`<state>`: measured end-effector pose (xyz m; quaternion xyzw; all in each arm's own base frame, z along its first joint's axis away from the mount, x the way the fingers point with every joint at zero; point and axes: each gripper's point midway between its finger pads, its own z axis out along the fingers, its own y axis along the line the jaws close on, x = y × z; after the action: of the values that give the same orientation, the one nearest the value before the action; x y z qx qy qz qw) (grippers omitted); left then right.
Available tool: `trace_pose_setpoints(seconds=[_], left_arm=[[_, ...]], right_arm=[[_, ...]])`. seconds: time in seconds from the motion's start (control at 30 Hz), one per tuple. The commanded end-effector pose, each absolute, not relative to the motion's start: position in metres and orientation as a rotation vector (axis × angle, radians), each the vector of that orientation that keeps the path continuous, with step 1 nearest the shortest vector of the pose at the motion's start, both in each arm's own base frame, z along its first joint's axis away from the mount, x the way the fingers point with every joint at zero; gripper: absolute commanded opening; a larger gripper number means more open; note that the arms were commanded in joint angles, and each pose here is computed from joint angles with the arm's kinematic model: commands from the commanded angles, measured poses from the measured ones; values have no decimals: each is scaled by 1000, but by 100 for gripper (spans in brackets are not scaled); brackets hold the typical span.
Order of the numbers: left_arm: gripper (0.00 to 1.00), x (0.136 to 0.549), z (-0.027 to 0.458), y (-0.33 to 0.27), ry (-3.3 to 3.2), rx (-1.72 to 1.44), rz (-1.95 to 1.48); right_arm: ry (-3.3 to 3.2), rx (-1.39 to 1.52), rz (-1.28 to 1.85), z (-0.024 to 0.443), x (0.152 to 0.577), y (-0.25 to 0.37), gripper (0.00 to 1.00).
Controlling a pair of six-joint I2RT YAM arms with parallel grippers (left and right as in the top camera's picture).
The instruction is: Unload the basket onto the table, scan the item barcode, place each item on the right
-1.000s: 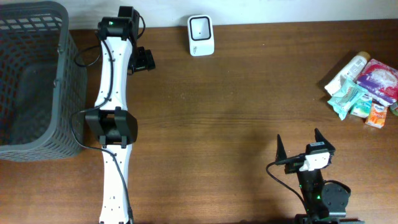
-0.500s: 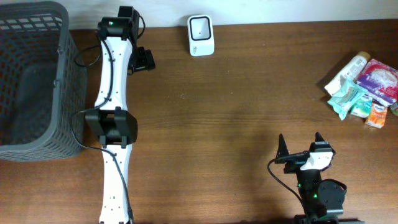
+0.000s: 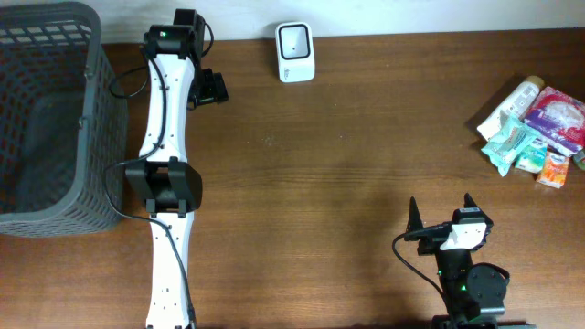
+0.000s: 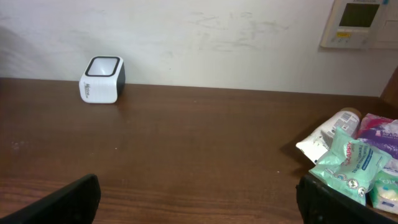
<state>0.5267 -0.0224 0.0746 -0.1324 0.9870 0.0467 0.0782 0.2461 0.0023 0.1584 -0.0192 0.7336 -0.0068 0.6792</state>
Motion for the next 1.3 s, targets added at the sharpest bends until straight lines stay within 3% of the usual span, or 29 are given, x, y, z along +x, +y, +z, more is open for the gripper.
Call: trace_pose_setpoints(seconds=[0.0,0.6,0.7,0.87,1.0,1.27], left_arm=[[99,528,91,-21,2919,-410,143],[99,515,98,-21,2954,-391,184],[99,514,120,-37,2923,-364,108],[99,520,216,-72,2670,-252,53],[99,506,233,-88,2670,43,134],[99,485,299,-107,2531,73,47]], right_arm=[[1647,-47,-23,156,246,2,99],[1647,-47,-23,156,246,2,99],[1647,-47,-23,156,246,2,99],[1647,-47,-23,156,246,2,99],[1647,-47,-23,156,246,2,99],[1647,-47,-23,156,246,2,99]])
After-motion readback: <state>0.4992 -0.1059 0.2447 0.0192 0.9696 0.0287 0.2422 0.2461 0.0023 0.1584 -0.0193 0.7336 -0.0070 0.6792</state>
